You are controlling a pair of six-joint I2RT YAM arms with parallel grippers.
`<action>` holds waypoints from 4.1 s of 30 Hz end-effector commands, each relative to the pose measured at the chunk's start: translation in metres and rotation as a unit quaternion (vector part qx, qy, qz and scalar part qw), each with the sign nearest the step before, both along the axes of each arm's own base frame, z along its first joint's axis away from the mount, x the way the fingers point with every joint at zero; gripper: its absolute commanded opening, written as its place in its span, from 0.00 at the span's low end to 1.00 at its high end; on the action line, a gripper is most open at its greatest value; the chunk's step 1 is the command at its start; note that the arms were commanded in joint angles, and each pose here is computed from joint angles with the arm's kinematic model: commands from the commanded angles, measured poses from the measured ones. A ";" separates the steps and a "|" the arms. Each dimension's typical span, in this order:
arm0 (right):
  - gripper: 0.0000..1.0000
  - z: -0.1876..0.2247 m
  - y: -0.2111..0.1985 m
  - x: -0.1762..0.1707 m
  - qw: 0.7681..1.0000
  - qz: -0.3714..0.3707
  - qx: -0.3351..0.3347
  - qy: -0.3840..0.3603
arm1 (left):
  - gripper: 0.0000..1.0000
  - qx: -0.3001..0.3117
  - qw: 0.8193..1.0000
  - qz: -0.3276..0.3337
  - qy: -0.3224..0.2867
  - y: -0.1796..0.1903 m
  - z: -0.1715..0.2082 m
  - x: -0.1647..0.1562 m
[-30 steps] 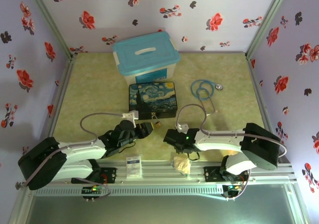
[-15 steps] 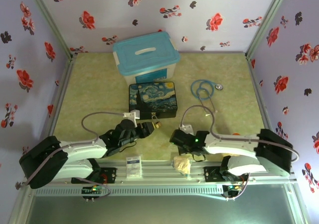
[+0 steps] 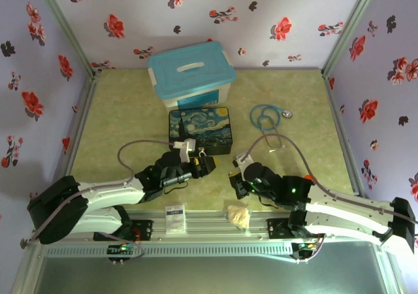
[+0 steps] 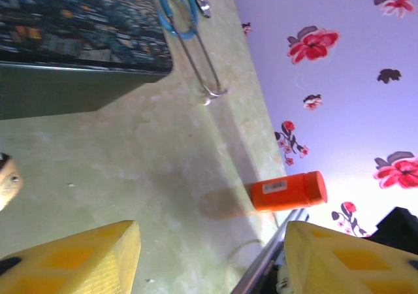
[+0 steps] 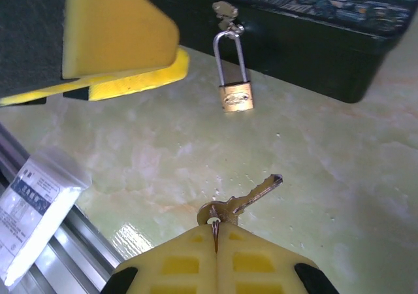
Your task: Unlock the padlock with the key
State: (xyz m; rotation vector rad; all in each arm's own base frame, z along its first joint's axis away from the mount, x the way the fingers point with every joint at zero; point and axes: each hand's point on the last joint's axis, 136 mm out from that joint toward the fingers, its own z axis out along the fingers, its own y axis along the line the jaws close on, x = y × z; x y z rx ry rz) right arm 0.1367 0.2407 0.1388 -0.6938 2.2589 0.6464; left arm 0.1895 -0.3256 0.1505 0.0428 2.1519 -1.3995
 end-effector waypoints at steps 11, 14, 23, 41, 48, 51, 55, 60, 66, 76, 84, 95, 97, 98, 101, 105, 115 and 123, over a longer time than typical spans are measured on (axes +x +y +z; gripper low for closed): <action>0.00 0.019 0.047 -0.009 0.994 0.098 -0.006 -0.043 | 0.61 0.009 0.997 -0.074 0.022 -0.030 0.003 -0.015; 0.00 0.017 0.050 -0.009 0.993 0.103 -0.017 -0.046 | 0.59 0.026 0.995 -0.093 0.030 -0.035 -0.003 -0.019; 0.00 0.016 0.047 -0.002 0.994 0.084 -0.027 -0.064 | 0.30 0.030 0.994 -0.100 0.041 -0.036 -0.012 -0.021; 0.35 0.010 0.030 0.005 0.998 0.028 -0.018 -0.054 | 0.00 0.003 0.999 -0.052 0.001 -0.020 0.002 -0.010; 0.73 0.051 0.032 0.009 0.984 0.008 0.180 -0.015 | 0.00 -0.051 0.994 0.003 -0.100 0.002 0.045 0.004; 0.77 0.076 0.037 0.012 0.960 0.029 0.279 0.015 | 0.00 -0.088 0.986 0.021 -0.140 0.010 0.071 0.008; 0.73 0.111 0.046 0.011 0.924 0.074 0.375 0.029 | 0.00 -0.145 0.973 0.048 -0.173 0.022 0.095 0.009; 0.65 0.133 0.063 0.002 0.900 0.130 0.414 0.039 | 0.00 -0.191 0.959 0.052 -0.202 0.027 0.121 0.006; 0.54 0.131 0.074 0.005 0.893 0.144 0.424 0.052 | 0.00 -0.212 0.947 0.054 -0.235 0.038 0.138 -0.002; 0.34 0.150 0.089 0.011 0.862 0.166 0.477 0.053 | 0.00 -0.227 0.942 0.065 -0.239 0.044 0.147 -0.003; 0.20 0.149 0.093 0.019 0.857 0.158 0.488 0.044 | 0.00 -0.229 0.940 0.086 -0.237 0.055 0.145 -0.002; 0.20 0.145 0.103 0.024 0.854 0.158 0.493 0.057 | 0.00 -0.237 0.935 0.093 -0.246 0.060 0.148 -0.003; 0.20 0.145 0.104 0.025 0.851 0.158 0.498 0.060 | 0.00 -0.237 0.935 0.095 -0.248 0.061 0.148 -0.002; 0.20 0.145 0.105 0.024 0.849 0.160 0.499 0.061 | 0.00 -0.237 0.935 0.096 -0.246 0.061 0.148 -0.002; 0.19 0.148 0.107 0.025 0.843 0.163 0.509 0.061 | 0.00 -0.238 0.935 0.097 -0.246 0.061 0.147 -0.001; 0.18 0.144 0.112 0.025 0.843 0.169 0.505 0.071 | 0.00 -0.244 0.932 0.107 -0.248 0.066 0.149 -0.001; 0.23 0.139 0.110 0.027 0.846 0.156 0.504 0.068 | 0.00 -0.242 0.930 0.132 -0.243 0.074 0.147 0.005; 0.24 0.143 0.116 0.027 0.838 0.167 0.515 0.073 | 0.00 -0.246 0.930 0.132 -0.238 0.074 0.146 0.004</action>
